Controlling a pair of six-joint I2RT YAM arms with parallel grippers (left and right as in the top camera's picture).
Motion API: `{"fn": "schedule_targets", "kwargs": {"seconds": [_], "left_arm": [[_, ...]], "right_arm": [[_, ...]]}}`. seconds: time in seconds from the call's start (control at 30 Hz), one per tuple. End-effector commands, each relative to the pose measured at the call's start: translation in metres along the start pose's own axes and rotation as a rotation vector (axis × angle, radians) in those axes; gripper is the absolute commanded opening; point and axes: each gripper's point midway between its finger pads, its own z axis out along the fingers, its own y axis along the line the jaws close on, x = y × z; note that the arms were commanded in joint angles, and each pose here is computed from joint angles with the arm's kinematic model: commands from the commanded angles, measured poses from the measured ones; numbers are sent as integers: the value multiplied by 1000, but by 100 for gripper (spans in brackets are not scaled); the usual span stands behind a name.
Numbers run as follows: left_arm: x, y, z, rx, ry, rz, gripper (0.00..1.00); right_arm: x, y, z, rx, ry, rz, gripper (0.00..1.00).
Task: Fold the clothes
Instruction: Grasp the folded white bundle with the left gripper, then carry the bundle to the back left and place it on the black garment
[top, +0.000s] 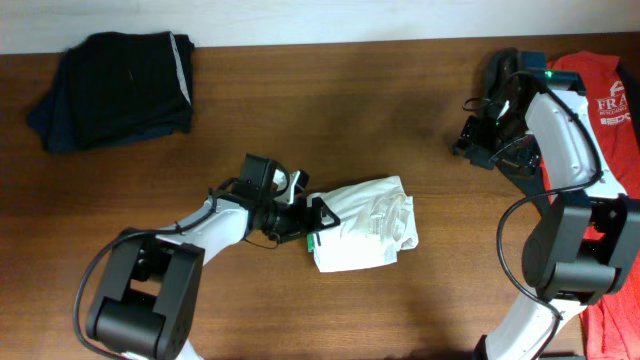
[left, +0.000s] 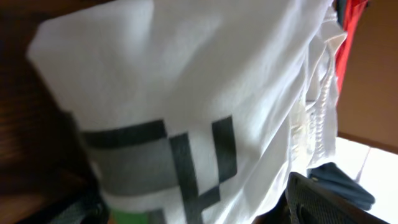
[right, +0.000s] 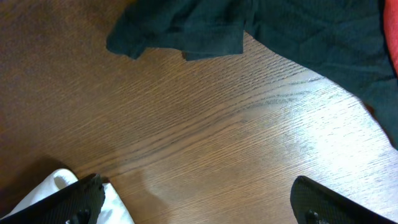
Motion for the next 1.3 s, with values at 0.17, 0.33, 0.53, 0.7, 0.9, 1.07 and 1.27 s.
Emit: {"fn": "schedule_targets", "kwargs": {"seconds": [0.17, 0.33, 0.53, 0.7, 0.9, 1.07, 1.27], "left_arm": [[10, 37, 21, -104, 23, -106, 8], [-12, 42, 10, -171, -22, -18, 1], [-94, 68, -92, -678, -89, 249, 1], [-169, 77, -172, -909, -317, 352, 1], [-226, 79, -230, -1053, -567, 447, 1], [-260, 88, -294, -1084, -811, 410, 1], [-276, 108, -381, -1080, -1120, 263, 1]], "right_arm": [[-4, 2, -7, -13, -19, 12, 99], [-4, 2, -7, -13, -19, 12, 99], [-4, 2, -7, -13, -19, 12, 99], [-4, 2, -7, -13, -19, 12, 99], [-4, 2, -7, -13, -19, 12, 99], [-4, 2, -7, -13, -19, 12, 99], [-4, 2, -7, -13, -19, 12, 99]]}}
